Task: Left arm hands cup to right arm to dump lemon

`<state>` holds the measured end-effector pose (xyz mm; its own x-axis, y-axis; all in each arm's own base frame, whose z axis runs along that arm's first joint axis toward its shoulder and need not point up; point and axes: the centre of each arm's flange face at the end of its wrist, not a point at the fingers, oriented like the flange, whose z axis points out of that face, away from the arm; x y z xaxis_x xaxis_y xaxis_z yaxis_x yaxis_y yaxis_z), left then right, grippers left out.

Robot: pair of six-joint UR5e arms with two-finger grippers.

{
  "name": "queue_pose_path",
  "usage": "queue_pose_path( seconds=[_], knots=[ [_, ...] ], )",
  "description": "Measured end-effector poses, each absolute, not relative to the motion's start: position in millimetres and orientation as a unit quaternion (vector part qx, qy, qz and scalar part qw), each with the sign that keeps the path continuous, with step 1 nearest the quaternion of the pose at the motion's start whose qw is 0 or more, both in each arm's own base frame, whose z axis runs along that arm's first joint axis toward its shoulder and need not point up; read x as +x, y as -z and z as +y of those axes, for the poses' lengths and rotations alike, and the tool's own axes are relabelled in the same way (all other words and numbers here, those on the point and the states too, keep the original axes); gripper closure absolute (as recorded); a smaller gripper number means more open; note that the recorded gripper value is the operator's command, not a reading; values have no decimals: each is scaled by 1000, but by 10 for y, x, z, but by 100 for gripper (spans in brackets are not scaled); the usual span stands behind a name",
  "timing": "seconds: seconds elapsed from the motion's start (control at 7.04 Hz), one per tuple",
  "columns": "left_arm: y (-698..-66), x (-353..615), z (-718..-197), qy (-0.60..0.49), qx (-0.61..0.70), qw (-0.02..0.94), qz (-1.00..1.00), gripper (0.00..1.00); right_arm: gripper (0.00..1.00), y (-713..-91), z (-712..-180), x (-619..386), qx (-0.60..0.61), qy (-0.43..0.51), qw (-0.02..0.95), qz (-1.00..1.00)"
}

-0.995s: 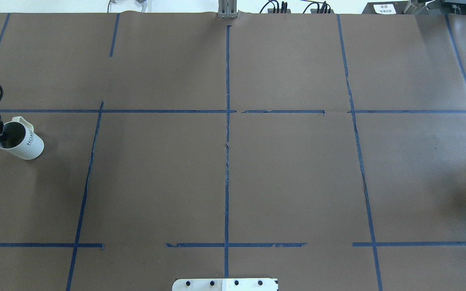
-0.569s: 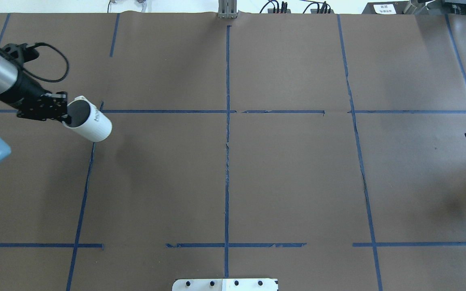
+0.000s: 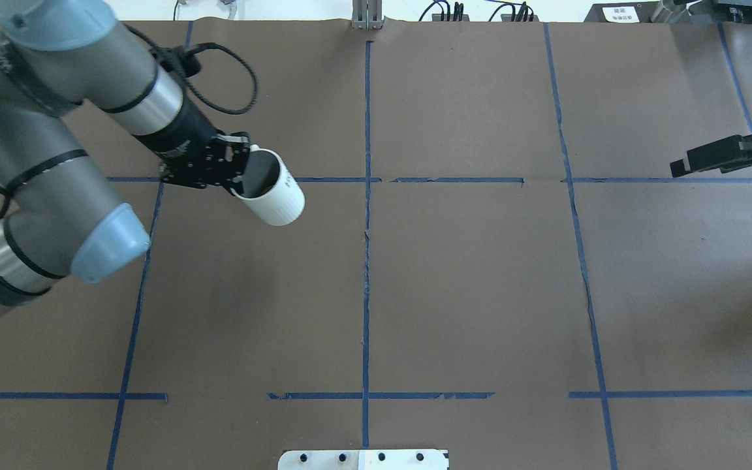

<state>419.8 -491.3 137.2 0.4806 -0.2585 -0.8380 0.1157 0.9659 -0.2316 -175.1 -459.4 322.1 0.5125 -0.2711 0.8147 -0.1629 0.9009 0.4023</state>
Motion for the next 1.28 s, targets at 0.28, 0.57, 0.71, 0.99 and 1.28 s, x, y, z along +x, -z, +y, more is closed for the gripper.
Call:
queue_pose_path(
  seconds=[0.28, 0.57, 0.71, 0.99, 1.28],
  knots=[
    [-857, 4605, -5126, 111, -75, 857, 498, 100, 0, -2592, -4303, -2362, 302, 15, 818, -489],
    [-459, 4835, -5312, 112, -80, 857, 497, 100, 0, -2323, -4030, -2899, 358, 5, 804, -474],
    [-295, 4952, -5411, 115, -84, 858, 494, 100, 0, -2247, -3869, -3167, 383, 4, 799, -463],
    [-149, 5027, -5478, 115, -84, 859, 493, 100, 0, -2155, -3455, -3735, 416, 8, 791, -449],
    [-13, 5018, -5460, 109, -85, 856, 498, 100, 0, -2251, -3155, -4250, 463, 5, 792, -397]
  ],
)
